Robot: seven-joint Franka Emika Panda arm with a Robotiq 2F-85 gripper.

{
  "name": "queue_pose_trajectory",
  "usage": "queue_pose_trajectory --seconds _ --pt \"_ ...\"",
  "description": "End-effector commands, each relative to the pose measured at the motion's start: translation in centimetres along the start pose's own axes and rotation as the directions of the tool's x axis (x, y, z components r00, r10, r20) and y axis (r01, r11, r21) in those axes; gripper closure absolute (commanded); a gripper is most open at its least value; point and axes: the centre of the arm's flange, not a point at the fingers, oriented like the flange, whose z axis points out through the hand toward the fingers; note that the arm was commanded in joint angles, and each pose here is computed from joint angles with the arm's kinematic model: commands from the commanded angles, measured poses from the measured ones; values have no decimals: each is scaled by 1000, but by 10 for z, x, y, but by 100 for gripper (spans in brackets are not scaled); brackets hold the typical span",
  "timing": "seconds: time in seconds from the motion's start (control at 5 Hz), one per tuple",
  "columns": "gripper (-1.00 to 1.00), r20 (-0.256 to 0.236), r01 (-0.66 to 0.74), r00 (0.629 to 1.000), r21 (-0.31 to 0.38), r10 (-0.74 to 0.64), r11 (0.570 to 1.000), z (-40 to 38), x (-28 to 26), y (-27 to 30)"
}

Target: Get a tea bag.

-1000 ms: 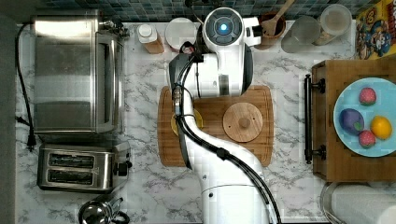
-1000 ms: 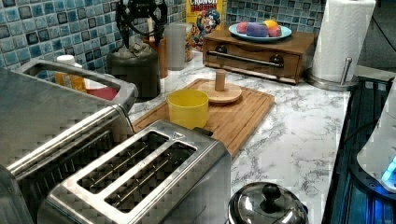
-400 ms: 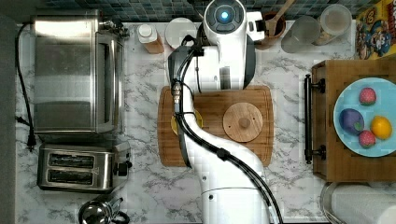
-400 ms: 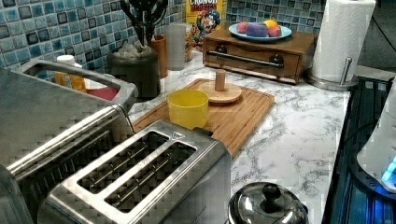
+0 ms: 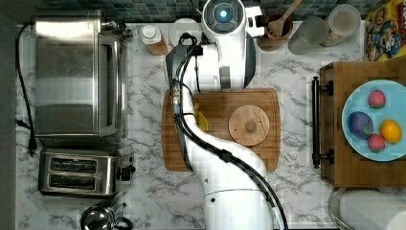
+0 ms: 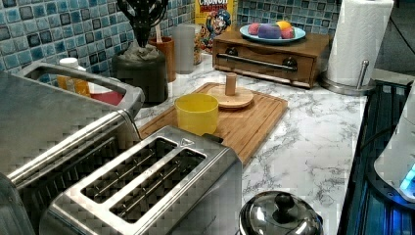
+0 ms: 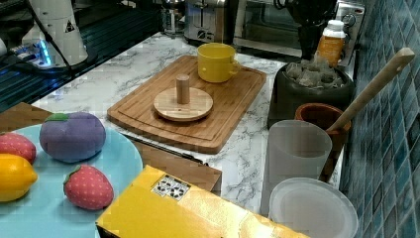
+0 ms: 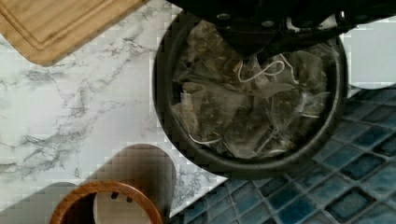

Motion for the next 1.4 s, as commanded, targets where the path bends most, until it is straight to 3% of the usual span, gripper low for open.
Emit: queue_pose_trajectory --seconds 0.2,0.4,0.6,0.8,1.4 --pt "100 -204 7 978 213 38 977 -176 14 13" --pt "100 -156 41 988 120 -22 992 -171 7 6" --pt "100 -8 78 997 51 -78 996 -143 -14 10" --pt "100 104 111 988 11 -112 994 -118 -49 26" --pt "100 136 174 975 41 -178 984 -140 -124 68"
